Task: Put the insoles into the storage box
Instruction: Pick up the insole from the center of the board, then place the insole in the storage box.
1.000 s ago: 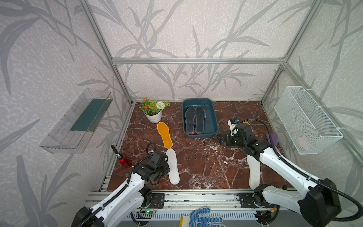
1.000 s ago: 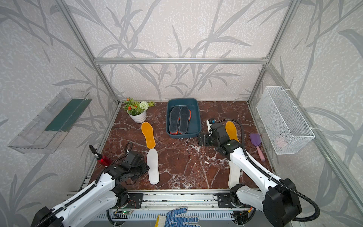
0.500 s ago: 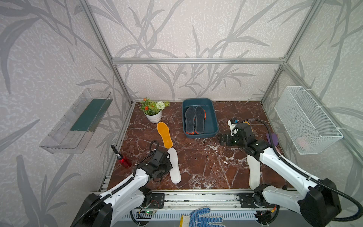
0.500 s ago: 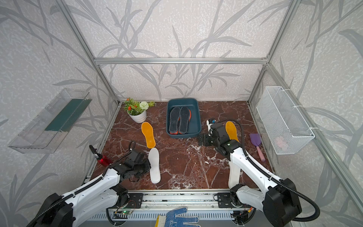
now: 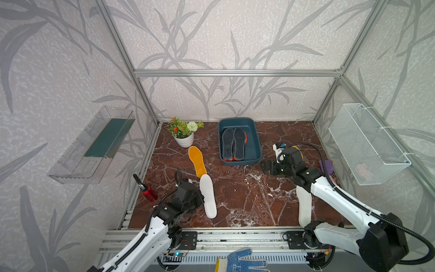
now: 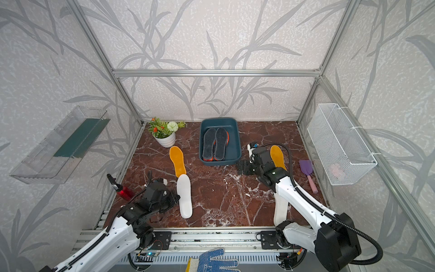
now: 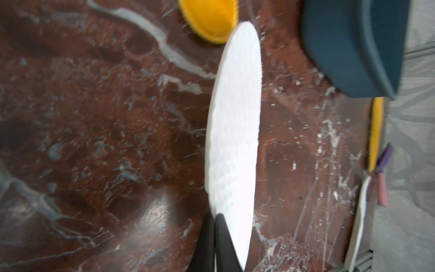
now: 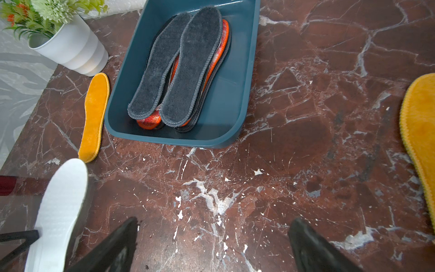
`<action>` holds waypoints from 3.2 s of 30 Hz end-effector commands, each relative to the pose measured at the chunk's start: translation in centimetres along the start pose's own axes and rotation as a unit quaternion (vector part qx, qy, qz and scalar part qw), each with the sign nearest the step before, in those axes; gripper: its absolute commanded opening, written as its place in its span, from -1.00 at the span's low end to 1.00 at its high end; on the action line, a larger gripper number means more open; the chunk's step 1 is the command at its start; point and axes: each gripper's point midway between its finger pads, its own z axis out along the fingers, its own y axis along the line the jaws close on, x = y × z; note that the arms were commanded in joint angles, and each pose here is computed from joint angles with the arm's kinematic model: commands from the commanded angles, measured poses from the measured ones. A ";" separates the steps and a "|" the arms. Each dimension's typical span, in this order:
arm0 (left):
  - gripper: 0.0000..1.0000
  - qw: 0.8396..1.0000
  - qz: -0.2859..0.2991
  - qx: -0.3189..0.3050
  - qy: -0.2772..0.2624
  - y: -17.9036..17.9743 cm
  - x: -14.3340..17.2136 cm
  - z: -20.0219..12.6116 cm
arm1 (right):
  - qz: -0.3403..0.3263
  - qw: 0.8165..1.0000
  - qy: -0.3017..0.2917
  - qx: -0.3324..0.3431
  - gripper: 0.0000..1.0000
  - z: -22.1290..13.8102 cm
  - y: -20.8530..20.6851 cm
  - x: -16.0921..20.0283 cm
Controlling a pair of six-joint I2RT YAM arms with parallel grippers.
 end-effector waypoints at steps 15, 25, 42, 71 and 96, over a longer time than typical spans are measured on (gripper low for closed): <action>-1.00 0.961 0.175 0.174 -0.126 -12.6 -6.9 -4.7 | -0.014 0.980 -0.017 -0.198 0.69 -1.9 7.9 -1.7; -1.00 0.940 0.220 0.233 -0.114 -18.1 -8.2 -3.2 | -0.038 0.944 0.006 -0.328 0.08 -2.0 16.2 0.0; -1.00 0.935 0.228 0.249 -0.111 -19.1 -7.7 -3.3 | -0.023 0.916 0.037 -0.399 -0.40 0.1 21.3 0.0; 0.98 0.954 0.182 0.053 -0.232 -10.4 -11.0 -7.6 | -0.020 0.965 0.136 -0.224 -1.00 2.7 12.5 -3.6; 0.98 0.952 0.119 0.017 -0.282 -4.3 -9.7 -11.4 | -0.019 0.938 0.244 -0.244 -1.00 18.5 11.4 -10.6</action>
